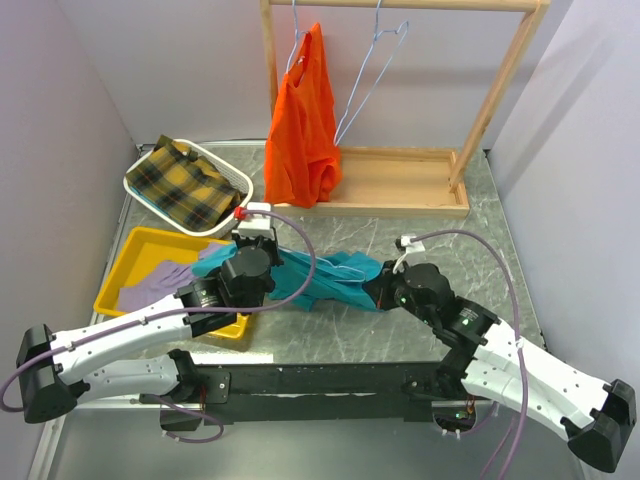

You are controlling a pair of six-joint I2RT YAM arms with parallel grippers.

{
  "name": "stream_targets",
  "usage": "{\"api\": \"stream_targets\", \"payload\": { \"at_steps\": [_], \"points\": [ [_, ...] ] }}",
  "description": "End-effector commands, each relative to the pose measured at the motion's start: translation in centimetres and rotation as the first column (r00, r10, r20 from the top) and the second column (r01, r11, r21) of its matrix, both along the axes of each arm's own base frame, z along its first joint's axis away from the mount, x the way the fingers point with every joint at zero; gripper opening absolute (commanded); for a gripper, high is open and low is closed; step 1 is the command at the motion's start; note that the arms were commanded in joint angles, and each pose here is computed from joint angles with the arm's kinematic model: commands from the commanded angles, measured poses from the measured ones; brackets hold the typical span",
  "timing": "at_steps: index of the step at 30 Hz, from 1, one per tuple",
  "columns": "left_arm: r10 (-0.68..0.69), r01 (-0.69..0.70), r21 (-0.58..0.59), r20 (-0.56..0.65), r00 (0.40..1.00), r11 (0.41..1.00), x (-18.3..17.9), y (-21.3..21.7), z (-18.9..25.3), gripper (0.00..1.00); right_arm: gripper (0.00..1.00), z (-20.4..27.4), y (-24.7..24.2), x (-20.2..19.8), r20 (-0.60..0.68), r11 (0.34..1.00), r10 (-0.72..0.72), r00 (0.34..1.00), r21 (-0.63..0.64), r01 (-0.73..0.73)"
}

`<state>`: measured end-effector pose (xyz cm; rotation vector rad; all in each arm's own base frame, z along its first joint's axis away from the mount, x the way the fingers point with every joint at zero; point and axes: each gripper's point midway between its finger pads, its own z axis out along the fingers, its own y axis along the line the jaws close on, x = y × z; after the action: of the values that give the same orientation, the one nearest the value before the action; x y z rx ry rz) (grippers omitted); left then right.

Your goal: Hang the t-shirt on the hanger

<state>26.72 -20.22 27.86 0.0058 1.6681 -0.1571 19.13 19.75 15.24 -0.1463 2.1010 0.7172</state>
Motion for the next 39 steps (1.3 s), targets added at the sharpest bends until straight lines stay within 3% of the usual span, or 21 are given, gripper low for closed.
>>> {"api": "stream_targets", "payload": {
  "at_steps": [1, 9, 15, 25, 34, 39],
  "points": [
    [0.055, -0.052, -0.069, 0.041, 0.998, 0.996, 0.0, 1.1, 0.9, 0.01, 0.0, 1.8, -1.1, 0.6, 0.011, 0.999, -0.05, 0.999, -0.013, 0.05],
    [0.067, -0.064, -0.062, 0.043, 0.997, 0.996, -0.1, 1.7, 0.2, 0.01, 0.0, 4.3, -2.4, 1.5, 0.034, 0.996, -0.086, 0.996, -0.011, 0.087],
    [0.056, -0.052, -0.072, 0.05, 0.997, 0.996, 0.1, 1.0, 0.7, 0.01, 0.0, 7.2, -1.1, 1.8, 0.046, 1.0, -0.02, 0.999, -0.006, 0.021],
    [-0.001, 0.011, -0.1, 0.101, 0.995, 0.995, 0.4, -1.3, 4.2, 0.01, 0.0, 16.8, 2.5, 2.4, 0.124, 0.995, 0.096, 0.988, -0.007, -0.096],
    [0.096, -0.087, -0.081, 0.115, 0.989, 0.993, 0.8, -0.5, 8.2, 0.01, 0.0, 21.6, 1.7, 2.4, 0.203, 0.998, 0.066, 0.977, -0.03, -0.061],
    [0.029, -0.008, -0.142, 0.147, 0.989, 0.99, 0.2, -1.2, 9.6, 0.01, 0.0, 21.8, 2.5, 2.4, 0.187, 0.995, 0.1, 0.977, -0.036, -0.095]
  ]
}}
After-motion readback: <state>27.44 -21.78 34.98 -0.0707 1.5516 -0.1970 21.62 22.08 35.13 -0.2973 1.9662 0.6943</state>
